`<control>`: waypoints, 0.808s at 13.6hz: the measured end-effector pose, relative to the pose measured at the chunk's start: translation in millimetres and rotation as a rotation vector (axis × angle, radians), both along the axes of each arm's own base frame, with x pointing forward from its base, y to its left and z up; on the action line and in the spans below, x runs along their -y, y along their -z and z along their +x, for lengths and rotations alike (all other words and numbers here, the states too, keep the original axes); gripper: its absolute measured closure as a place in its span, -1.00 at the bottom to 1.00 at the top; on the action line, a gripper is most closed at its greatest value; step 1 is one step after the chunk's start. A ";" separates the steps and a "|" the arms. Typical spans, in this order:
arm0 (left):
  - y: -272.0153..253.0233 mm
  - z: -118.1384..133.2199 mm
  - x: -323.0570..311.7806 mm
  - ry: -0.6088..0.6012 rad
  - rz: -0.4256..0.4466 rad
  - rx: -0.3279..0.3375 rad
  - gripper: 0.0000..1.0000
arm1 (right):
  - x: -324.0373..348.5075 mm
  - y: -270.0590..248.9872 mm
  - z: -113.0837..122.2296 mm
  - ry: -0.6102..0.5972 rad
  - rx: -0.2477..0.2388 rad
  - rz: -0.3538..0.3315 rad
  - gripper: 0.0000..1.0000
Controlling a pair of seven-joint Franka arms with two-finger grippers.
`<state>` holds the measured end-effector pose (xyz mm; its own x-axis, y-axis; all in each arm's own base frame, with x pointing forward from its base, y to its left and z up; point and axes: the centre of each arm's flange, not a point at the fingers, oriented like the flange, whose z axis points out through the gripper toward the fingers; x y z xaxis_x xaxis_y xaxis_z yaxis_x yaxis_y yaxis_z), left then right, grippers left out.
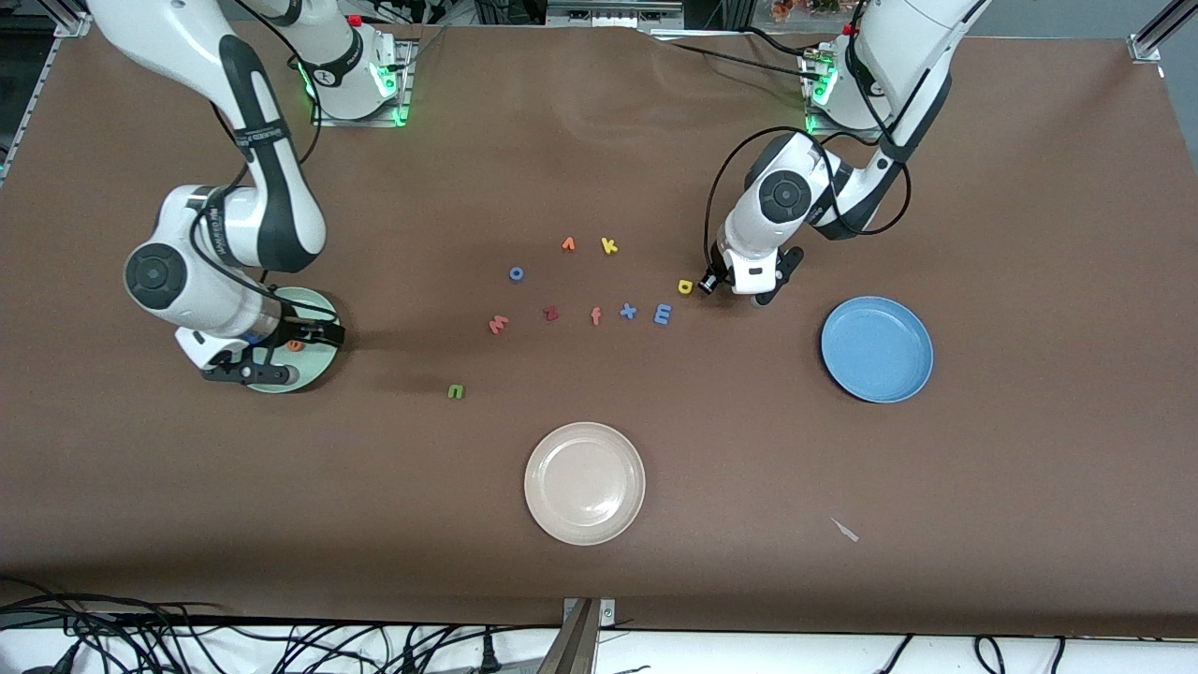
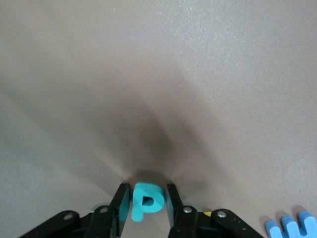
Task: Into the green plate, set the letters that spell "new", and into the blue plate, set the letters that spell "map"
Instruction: 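Carry the teal P to the blue plate while the right gripper grasps U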
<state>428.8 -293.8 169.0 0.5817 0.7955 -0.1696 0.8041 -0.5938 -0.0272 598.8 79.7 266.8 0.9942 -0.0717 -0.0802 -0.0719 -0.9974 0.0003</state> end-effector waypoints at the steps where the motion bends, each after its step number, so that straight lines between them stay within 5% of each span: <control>1: -1.2 0.0 -0.4 0.000 0.003 -0.002 0.37 | -17.7 0.0 2.9 0.017 0.006 0.008 -1.00; 7: -3.6 8.0 -7.1 0.020 0.020 0.021 0.43 | -114.2 13.1 26.8 0.125 0.031 0.036 -1.00; 11: -40.4 62.9 -20.3 0.010 0.045 0.022 0.43 | -149.4 31.2 38.2 0.214 0.030 0.069 -1.00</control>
